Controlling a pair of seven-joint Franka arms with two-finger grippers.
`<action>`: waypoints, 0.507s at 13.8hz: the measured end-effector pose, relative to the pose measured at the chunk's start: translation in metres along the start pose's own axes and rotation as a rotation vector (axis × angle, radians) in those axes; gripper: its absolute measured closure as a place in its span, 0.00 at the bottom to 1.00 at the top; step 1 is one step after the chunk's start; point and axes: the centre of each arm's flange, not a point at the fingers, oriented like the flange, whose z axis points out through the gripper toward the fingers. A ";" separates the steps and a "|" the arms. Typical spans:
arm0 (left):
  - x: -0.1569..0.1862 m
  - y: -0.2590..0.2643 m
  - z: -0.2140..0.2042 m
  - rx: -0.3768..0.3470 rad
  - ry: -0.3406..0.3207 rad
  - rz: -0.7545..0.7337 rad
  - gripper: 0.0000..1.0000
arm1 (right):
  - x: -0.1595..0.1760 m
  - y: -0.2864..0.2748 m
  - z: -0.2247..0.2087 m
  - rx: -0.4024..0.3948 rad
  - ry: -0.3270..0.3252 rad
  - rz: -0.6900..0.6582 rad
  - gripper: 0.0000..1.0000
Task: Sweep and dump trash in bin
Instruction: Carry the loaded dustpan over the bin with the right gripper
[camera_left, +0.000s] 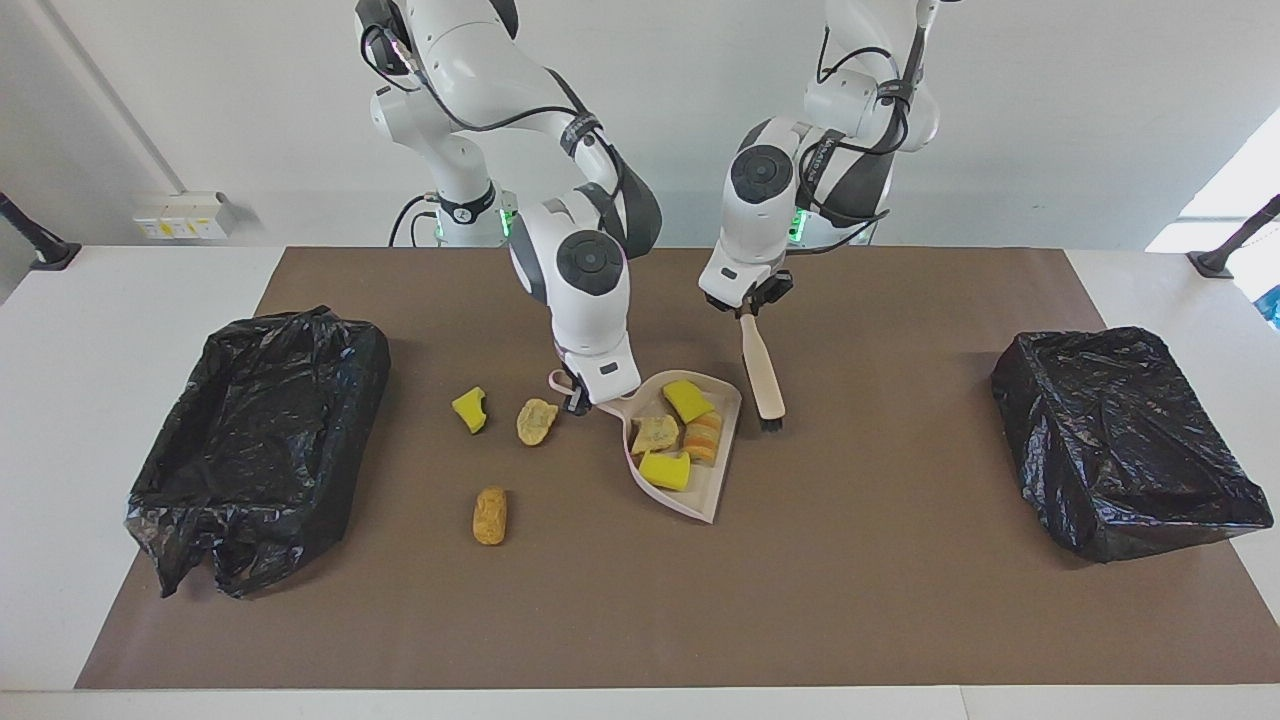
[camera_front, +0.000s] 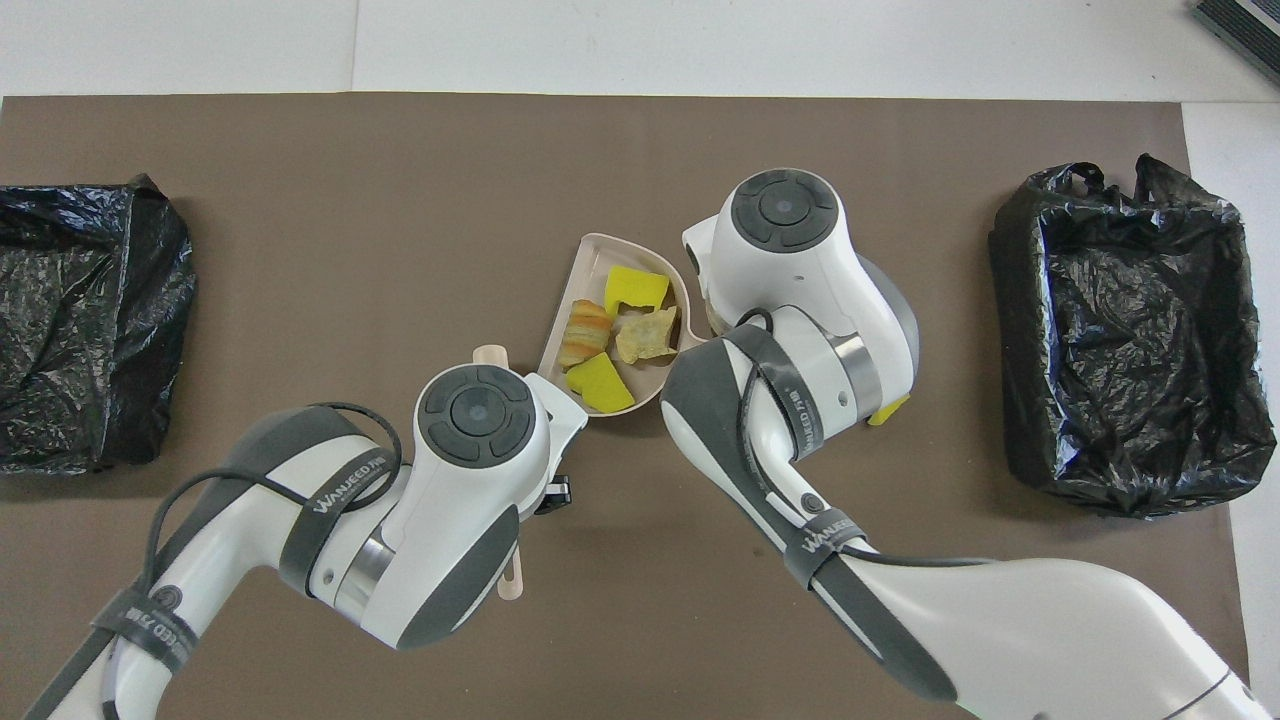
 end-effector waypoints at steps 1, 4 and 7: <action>-0.018 0.007 0.009 -0.005 0.018 0.007 0.74 | -0.018 0.013 -0.014 -0.009 0.019 0.018 0.68; -0.079 0.027 0.035 -0.042 0.090 0.043 0.74 | -0.077 0.045 -0.055 -0.025 0.051 0.057 0.68; -0.132 0.047 0.041 -0.047 0.118 0.070 0.74 | -0.153 0.075 -0.094 -0.041 0.072 0.095 0.68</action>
